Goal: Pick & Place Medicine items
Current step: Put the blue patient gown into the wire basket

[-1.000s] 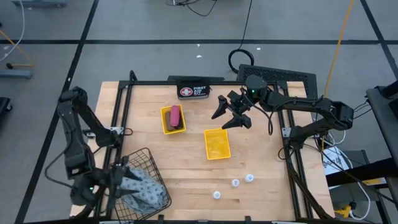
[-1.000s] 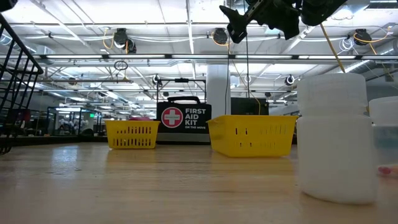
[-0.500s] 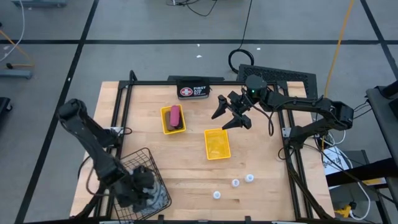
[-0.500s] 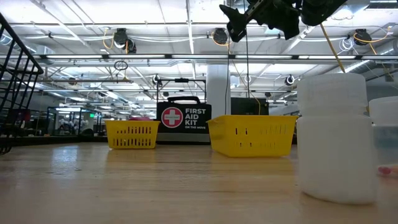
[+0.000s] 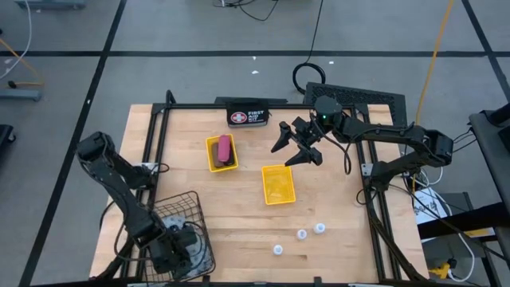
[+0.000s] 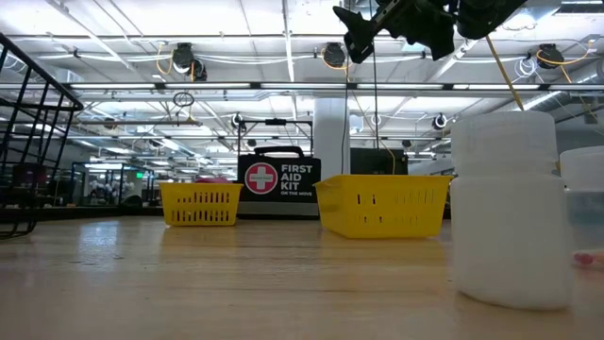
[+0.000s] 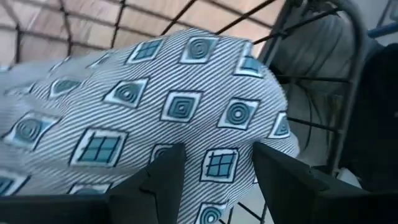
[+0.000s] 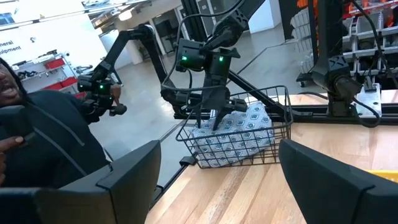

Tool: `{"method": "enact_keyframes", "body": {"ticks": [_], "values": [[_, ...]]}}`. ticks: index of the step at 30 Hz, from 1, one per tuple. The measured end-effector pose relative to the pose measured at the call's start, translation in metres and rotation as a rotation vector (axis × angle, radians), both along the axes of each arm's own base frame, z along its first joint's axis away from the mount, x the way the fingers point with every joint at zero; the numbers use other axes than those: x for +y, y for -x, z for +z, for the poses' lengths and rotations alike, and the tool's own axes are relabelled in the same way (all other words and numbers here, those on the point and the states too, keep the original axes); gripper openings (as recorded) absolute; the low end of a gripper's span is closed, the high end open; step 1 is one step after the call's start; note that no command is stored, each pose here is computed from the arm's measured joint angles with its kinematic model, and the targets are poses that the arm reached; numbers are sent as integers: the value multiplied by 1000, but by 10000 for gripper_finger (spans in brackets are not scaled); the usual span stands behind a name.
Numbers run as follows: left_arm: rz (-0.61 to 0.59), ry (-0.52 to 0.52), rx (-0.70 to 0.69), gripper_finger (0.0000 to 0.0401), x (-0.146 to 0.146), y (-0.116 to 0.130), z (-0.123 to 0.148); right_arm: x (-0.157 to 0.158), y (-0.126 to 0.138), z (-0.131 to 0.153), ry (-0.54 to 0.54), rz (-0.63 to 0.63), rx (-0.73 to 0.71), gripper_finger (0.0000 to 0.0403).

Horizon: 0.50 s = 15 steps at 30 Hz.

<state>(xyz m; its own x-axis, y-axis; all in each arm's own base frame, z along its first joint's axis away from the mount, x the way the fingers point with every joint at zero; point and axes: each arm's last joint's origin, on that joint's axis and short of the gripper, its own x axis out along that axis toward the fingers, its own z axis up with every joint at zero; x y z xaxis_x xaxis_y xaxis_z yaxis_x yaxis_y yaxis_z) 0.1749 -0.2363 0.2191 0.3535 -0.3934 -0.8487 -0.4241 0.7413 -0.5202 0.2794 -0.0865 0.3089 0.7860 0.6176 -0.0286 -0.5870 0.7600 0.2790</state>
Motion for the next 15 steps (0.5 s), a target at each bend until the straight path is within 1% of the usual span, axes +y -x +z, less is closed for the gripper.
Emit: {"method": "enact_keyframes", "body": {"ticks": [4,7,10,15], "values": [[42,2,91,198,1,6,-3,0,0,0,8,0,-6,311],[101,27,209,198,3,11,-5,0,0,0,8,1,-6,311],[148,19,301,198,3,18,-7,0,0,0,8,1,-6,311],[213,-2,354,198,5,23,-8,0,0,0,12,1,-10,311]]}}
